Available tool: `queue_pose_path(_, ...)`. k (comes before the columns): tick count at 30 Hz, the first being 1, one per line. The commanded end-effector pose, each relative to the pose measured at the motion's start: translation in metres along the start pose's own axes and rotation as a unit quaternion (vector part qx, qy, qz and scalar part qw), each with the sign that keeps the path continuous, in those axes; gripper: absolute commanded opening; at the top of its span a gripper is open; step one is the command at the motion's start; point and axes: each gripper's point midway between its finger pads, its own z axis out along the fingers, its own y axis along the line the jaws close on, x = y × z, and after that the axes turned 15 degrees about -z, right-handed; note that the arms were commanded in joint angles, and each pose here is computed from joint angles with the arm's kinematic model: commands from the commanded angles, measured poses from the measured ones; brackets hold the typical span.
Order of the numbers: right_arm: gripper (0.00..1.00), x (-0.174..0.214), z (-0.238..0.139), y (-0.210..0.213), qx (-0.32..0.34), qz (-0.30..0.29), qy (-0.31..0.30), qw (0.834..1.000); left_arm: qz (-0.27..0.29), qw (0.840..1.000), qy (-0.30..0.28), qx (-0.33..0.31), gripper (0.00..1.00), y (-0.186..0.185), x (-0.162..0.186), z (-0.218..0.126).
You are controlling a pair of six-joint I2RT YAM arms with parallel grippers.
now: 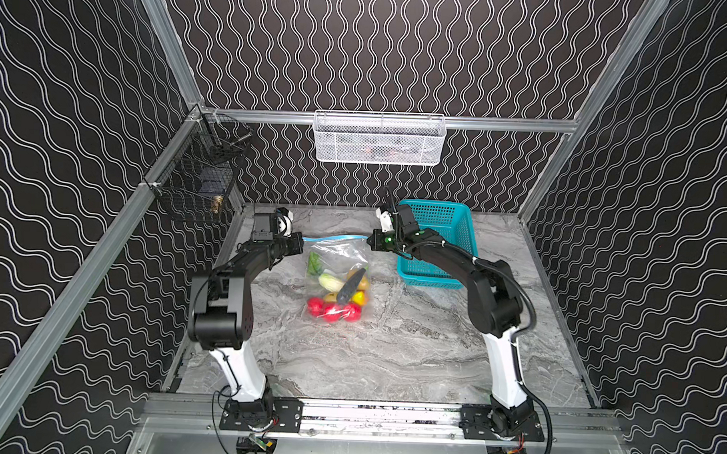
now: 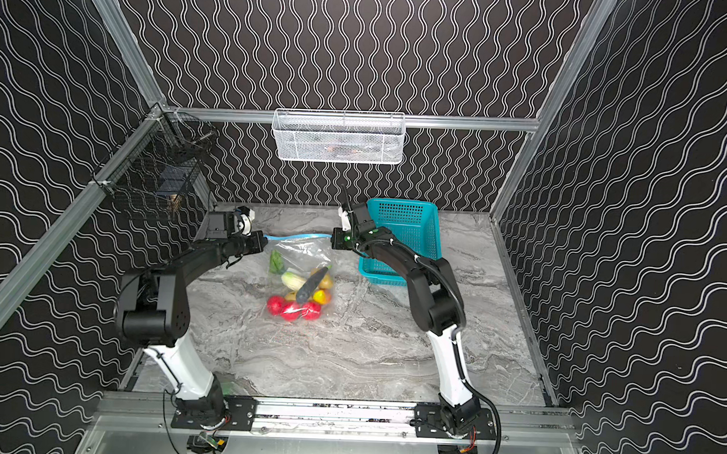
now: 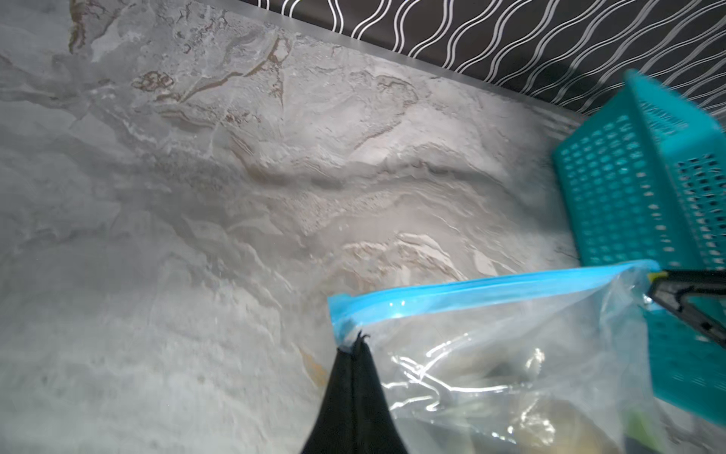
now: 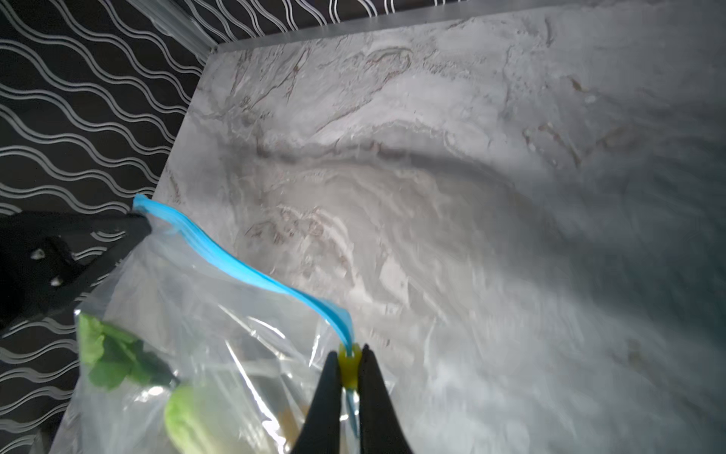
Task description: Place the food in the zip-top bag and seal the zipper
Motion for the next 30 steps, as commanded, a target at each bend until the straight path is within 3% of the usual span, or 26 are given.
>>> queue_pose_path(1,0.05,-0.007,0.019,-0.001,-0.014,0.001,-0.007,1.000,0.017,1.000,-0.006,0.008,0.01,0.002,-0.011,0.014)
queue_pose_path(3,0.09,-0.005,0.028,-0.007,-0.017,0.008,-0.003,1.000,0.010,1.000,-0.003,0.013,0.15,0.006,-0.012,0.021)
queue_pose_path(5,0.22,-0.005,0.033,-0.010,-0.024,0.018,-0.007,1.000,0.010,1.000,-0.003,0.015,0.30,0.009,-0.012,0.026)
queue_pose_path(8,0.49,-0.011,0.033,-0.010,-0.032,0.022,-0.020,0.999,0.009,1.000,-0.008,0.015,0.53,0.012,-0.016,0.029)
queue_pose_path(13,0.71,-0.027,0.022,-0.007,-0.033,0.024,-0.035,0.999,-0.007,1.000,-0.016,0.024,0.98,0.012,-0.025,0.025)
queue_pose_path(14,0.83,-0.031,0.019,-0.006,-0.036,0.024,-0.038,0.998,-0.007,1.000,-0.021,0.018,0.99,0.012,-0.028,0.021)
queue_pose_path(17,0.99,-0.042,0.005,-0.001,-0.045,0.024,-0.051,0.997,0.008,0.999,-0.054,0.004,0.99,0.009,-0.039,0.003)
queue_pose_path(21,0.99,-0.057,-0.018,0.005,-0.045,0.016,-0.078,0.996,0.031,0.996,-0.087,0.004,0.99,-0.002,-0.053,-0.019)
queue_pose_path(30,0.99,-0.074,-0.062,0.013,-0.032,0.003,-0.105,0.994,0.043,0.995,-0.086,0.005,0.99,-0.014,-0.063,-0.042)
